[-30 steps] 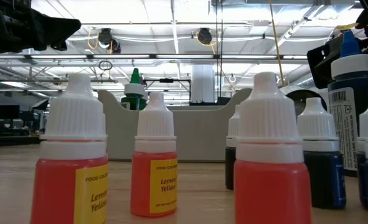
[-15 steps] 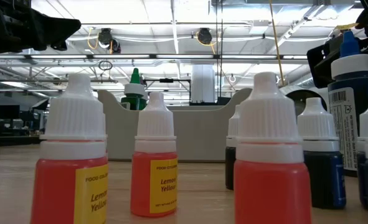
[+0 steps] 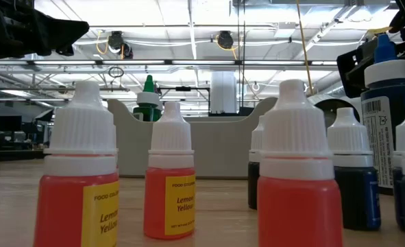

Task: Pick & Place food coloring
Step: Put the big blue food coloring bottle into the gray bin

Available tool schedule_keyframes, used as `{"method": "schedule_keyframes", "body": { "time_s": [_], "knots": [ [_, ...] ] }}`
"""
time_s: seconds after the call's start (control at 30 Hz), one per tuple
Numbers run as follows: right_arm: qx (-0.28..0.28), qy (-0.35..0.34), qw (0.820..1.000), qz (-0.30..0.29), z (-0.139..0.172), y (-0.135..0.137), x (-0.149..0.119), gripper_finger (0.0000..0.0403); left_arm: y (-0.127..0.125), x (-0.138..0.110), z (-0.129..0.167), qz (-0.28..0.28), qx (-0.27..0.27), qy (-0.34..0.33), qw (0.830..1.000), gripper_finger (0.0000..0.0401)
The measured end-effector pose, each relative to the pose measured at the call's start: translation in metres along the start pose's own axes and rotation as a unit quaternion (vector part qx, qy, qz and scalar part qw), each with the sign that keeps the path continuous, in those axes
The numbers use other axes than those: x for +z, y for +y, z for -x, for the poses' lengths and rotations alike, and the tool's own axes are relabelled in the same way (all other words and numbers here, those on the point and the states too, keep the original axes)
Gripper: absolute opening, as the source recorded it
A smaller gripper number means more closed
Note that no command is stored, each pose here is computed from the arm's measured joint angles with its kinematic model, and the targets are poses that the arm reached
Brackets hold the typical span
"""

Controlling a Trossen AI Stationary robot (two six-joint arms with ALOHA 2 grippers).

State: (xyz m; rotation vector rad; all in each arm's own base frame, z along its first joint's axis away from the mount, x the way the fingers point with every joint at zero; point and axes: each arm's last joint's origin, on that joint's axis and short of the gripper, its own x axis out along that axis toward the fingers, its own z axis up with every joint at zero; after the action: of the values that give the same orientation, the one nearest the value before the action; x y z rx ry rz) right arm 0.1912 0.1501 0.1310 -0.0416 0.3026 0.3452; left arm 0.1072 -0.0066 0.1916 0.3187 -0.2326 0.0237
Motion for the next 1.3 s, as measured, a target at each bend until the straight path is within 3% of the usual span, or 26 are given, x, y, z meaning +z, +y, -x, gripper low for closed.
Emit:
{"method": "schedule_keyframes", "body": {
  "time_s": [1.3],
  "knots": [
    [0.008, 0.006, 1.000, -0.005, -0.0057, -0.0074, -0.0031, 0.0215, 0.0003, -0.0001, 0.0000, -0.001, 0.005, 0.002, 1.000, 0.0010]
  ]
}}
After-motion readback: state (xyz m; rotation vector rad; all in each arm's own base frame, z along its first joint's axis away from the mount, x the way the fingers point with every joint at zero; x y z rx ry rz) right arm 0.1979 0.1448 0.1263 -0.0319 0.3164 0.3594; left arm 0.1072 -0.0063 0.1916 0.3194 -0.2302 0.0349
